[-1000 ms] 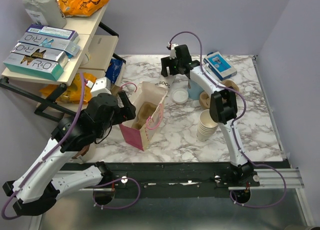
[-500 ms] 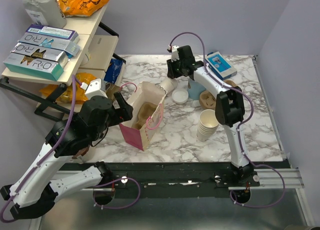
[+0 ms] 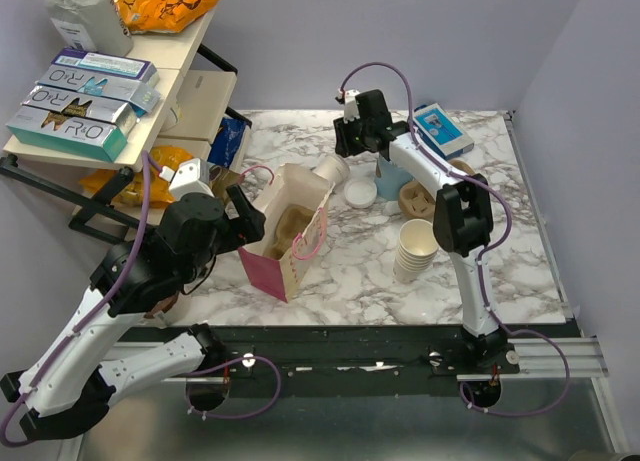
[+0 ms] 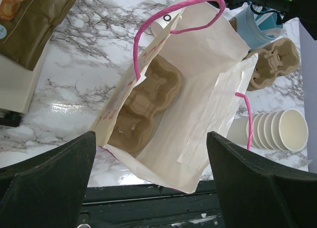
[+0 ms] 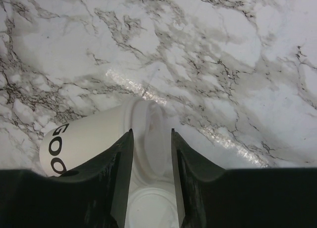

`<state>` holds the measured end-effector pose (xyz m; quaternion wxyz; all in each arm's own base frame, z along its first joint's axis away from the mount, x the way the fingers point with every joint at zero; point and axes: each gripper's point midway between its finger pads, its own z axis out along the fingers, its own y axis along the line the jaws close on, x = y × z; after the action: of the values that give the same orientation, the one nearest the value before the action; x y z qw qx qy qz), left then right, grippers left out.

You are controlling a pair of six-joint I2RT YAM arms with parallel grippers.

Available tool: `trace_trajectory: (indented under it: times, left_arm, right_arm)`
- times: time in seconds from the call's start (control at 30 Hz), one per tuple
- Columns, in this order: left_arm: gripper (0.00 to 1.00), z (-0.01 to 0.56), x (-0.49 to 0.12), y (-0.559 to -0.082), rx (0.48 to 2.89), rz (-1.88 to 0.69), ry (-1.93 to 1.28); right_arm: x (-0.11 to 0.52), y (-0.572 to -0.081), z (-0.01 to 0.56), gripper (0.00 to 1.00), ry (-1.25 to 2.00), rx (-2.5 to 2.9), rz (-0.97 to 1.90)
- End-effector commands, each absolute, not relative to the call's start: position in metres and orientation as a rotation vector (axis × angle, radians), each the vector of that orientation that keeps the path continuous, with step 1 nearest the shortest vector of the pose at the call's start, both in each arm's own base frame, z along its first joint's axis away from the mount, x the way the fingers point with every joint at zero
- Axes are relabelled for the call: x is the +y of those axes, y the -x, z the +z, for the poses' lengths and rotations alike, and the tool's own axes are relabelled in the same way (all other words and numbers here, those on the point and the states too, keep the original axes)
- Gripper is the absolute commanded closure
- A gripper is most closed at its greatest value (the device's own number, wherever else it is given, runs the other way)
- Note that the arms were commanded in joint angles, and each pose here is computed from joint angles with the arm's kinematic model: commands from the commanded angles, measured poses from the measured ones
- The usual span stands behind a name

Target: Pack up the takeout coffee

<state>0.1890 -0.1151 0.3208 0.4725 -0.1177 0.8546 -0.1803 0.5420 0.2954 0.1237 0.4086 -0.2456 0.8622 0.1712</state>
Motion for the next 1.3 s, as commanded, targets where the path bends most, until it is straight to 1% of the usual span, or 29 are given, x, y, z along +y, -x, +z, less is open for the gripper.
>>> trace_trajectory:
  times: [0.0, 0.13, 0.2, 0.37, 0.47, 0.53, 0.57, 0.73, 0.83, 0.87, 0.93, 0.97, 1.0, 1.1, 1.13, 1.17, 1.2, 1.23, 1.27]
  left_arm:
    - [0.01, 0.320, -0.109, -0.192, 2.081, -0.407, 0.313]
    - [0.01, 0.318, -0.111, -0.193, 2.087, -0.405, 0.306]
    - [0.01, 0.318, -0.112, -0.193, 2.089, -0.409, 0.303]
    - [0.01, 0.316, -0.112, -0.192, 2.096, -0.406, 0.304]
    - [0.01, 0.318, -0.111, -0.192, 2.088, -0.413, 0.309]
    - [0.01, 0.318, -0.111, -0.192, 2.086, -0.412, 0.309]
    - [0.01, 0.318, -0.112, -0.192, 2.086, -0.415, 0.308]
    - [0.01, 0.318, -0.111, -0.192, 2.089, -0.415, 0.310]
    - [0.01, 0.319, -0.111, -0.192, 2.084, -0.416, 0.313]
    - [0.01, 0.320, -0.111, -0.192, 2.081, -0.420, 0.311]
    - [0.01, 0.320, -0.112, -0.192, 2.082, -0.423, 0.308]
    - [0.01, 0.321, -0.112, -0.192, 2.077, -0.424, 0.307]
    - [0.01, 0.321, -0.112, -0.192, 2.078, -0.426, 0.308]
    - [0.01, 0.323, -0.113, -0.193, 2.074, -0.429, 0.306]
    - [0.01, 0.323, -0.113, -0.192, 2.073, -0.434, 0.302]
    - [0.01, 0.323, -0.113, -0.192, 2.070, -0.438, 0.302]
    - [0.01, 0.324, -0.113, -0.192, 2.066, -0.442, 0.305]
    - [0.01, 0.326, -0.113, -0.191, 2.062, -0.449, 0.301]
    - [0.01, 0.327, -0.112, -0.191, 2.057, -0.449, 0.303]
  right_arm:
    - [0.299, -0.533, 0.116, 0.53, 0.673, 2.202, 0.467]
    - [0.320, -0.509, 0.116, 0.44, 0.767, 2.177, 0.662]
    - [0.323, -0.508, 0.116, 0.44, 0.757, 2.179, 0.693]
    - [0.309, -0.516, 0.100, 0.44, 0.688, 2.245, 0.584]
    - [0.306, -0.512, 0.095, 0.48, 0.692, 2.267, 0.572]
    - [0.303, -0.509, 0.093, 0.48, 0.693, 2.272, 0.570]
    - [0.303, -0.508, 0.092, 0.46, 0.693, 2.277, 0.566]
    - [0.288, -0.514, 0.077, 0.45, 0.642, 2.323, 0.449]
    - [0.286, -0.511, 0.075, 0.52, 0.645, 2.330, 0.448]
    - [0.287, -0.510, 0.075, 0.58, 0.649, 2.329, 0.457]
    - [0.293, -0.508, 0.086, 0.64, 0.665, 2.299, 0.498]
    - [0.293, -0.508, 0.089, 0.70, 0.667, 2.291, 0.506]
    - [0.296, -0.507, 0.099, 0.71, 0.671, 2.266, 0.524]
    - [0.298, -0.509, 0.117, 0.79, 0.682, 2.205, 0.533]
    - [0.298, -0.510, 0.131, 0.81, 0.684, 2.165, 0.532]
    - [0.298, -0.511, 0.137, 0.90, 0.686, 2.138, 0.527]
    - [0.299, -0.513, 0.142, 0.96, 0.688, 2.104, 0.525]
    - [0.299, -0.513, 0.145, 0.99, 0.698, 2.087, 0.521]
    - [0.299, -0.513, 0.160, 0.99, 0.700, 2.049, 0.523]
